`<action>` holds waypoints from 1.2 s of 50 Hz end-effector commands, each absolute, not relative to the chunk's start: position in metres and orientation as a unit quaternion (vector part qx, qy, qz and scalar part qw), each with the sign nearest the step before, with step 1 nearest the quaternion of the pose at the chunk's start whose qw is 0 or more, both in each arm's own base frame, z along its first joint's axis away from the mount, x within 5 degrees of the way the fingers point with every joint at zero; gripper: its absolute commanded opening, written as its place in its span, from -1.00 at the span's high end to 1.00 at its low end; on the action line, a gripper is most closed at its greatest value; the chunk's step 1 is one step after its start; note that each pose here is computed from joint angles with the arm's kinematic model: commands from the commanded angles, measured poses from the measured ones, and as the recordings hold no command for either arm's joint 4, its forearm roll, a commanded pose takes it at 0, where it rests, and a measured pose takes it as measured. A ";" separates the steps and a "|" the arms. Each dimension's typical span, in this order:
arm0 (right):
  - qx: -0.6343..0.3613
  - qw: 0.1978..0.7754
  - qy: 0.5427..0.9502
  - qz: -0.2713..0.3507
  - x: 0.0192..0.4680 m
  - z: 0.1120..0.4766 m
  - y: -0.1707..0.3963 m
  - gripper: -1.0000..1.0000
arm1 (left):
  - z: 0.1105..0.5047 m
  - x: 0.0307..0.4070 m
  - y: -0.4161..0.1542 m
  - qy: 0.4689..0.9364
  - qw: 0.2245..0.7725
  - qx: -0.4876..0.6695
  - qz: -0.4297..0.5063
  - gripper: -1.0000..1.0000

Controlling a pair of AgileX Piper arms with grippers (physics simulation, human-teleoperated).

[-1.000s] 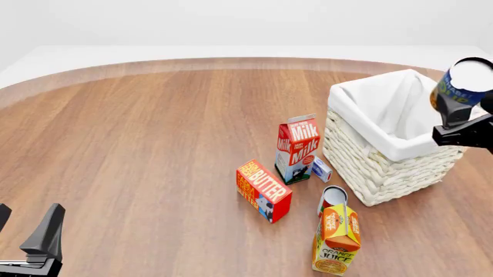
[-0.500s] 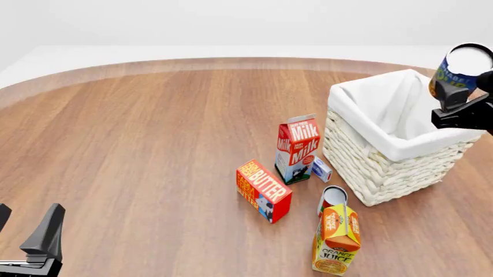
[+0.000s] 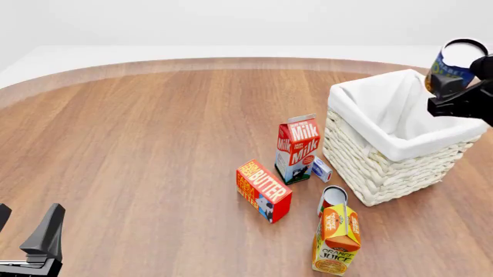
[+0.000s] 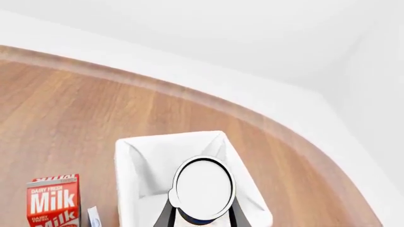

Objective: Pick up the alphabet soup, and put it in the basket.

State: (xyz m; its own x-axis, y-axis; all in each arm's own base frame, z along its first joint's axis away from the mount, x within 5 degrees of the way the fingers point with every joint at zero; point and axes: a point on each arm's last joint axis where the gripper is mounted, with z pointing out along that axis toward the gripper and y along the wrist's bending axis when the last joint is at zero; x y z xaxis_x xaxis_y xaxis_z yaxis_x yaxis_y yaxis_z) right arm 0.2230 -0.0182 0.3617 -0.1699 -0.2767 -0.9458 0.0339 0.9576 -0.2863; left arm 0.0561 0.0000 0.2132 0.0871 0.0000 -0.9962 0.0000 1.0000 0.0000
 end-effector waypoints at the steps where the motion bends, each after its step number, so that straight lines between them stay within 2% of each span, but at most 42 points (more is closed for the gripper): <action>1: -0.065 0.642 0.756 -0.108 0.233 0.367 -0.019 1.00 | 0.213 0.056 0.000 0.676 0.737 0.000 0.000 -1.00; 20: -0.056 0.633 0.765 -0.100 0.247 0.375 -0.021 1.00 | 0.213 0.056 0.000 0.676 0.737 0.000 0.000 -1.00; 60: -0.076 0.577 0.807 -0.101 0.281 0.375 -0.022 1.00 | 0.213 0.056 0.000 0.676 0.737 0.000 0.000 -1.00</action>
